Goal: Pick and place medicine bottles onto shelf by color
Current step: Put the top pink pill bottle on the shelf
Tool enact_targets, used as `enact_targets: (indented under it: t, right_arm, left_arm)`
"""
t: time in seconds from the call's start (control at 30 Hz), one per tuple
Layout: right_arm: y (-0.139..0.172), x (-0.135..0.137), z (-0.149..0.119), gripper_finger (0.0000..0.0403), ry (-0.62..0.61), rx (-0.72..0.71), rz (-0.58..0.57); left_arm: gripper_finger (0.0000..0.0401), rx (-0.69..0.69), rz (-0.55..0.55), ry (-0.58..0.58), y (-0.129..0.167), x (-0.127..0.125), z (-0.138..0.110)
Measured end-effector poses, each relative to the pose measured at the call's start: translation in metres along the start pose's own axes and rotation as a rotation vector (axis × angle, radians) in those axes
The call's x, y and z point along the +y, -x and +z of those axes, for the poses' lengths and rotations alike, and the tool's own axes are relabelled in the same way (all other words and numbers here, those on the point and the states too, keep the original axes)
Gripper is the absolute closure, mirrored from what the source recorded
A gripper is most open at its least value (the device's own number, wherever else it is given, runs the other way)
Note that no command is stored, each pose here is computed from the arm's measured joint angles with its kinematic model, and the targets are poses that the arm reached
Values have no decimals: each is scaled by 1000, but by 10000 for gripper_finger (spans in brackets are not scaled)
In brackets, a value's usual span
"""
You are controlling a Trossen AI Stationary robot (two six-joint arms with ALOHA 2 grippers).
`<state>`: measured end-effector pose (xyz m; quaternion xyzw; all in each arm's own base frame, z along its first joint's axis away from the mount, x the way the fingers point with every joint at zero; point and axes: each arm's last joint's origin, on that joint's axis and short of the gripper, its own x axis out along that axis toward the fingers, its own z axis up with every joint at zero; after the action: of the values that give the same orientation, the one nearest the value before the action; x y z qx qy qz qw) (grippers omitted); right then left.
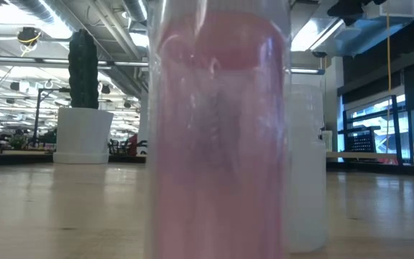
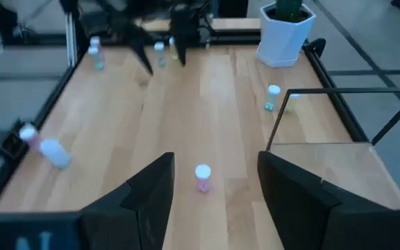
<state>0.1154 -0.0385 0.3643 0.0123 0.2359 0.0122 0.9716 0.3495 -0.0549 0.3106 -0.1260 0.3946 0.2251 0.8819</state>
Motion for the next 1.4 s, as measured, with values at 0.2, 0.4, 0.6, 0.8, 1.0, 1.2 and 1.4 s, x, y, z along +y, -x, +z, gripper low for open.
enact_targets:
  t: [0.2, 0.4, 0.6, 0.8, 1.0, 1.2, 1.4]
  right_arm:
    - [-32, -8, 2, 199, -22, 108, 59]
    - [-85, -8, -1, 199, 71, 260, 158]
    - [-125, -5, -7, 199, 188, 372, 123]
    - [-162, 2, -13, 199, 240, 404, 183]
    - [-196, 8, -19, 199, 273, 405, 214]
    - [-220, 7, -32, 199, 275, 466, 210]
    - [-237, 3, -45, 199, 290, 550, 139]
  left_arm:
    - [167, -14, 27, 32, 5, -3, -4]
    - [167, -30, 36, 51, 12, 0, -3]
    - [165, -21, 58, 46, 18, 3, -5]
    - [166, -28, 63, 50, 23, 5, -5]
    - [167, -34, 70, 48, 27, 7, -5]
    - [166, -47, 63, 40, 33, 6, -6]
    - [165, -47, 55, 35, 35, 3, -8]
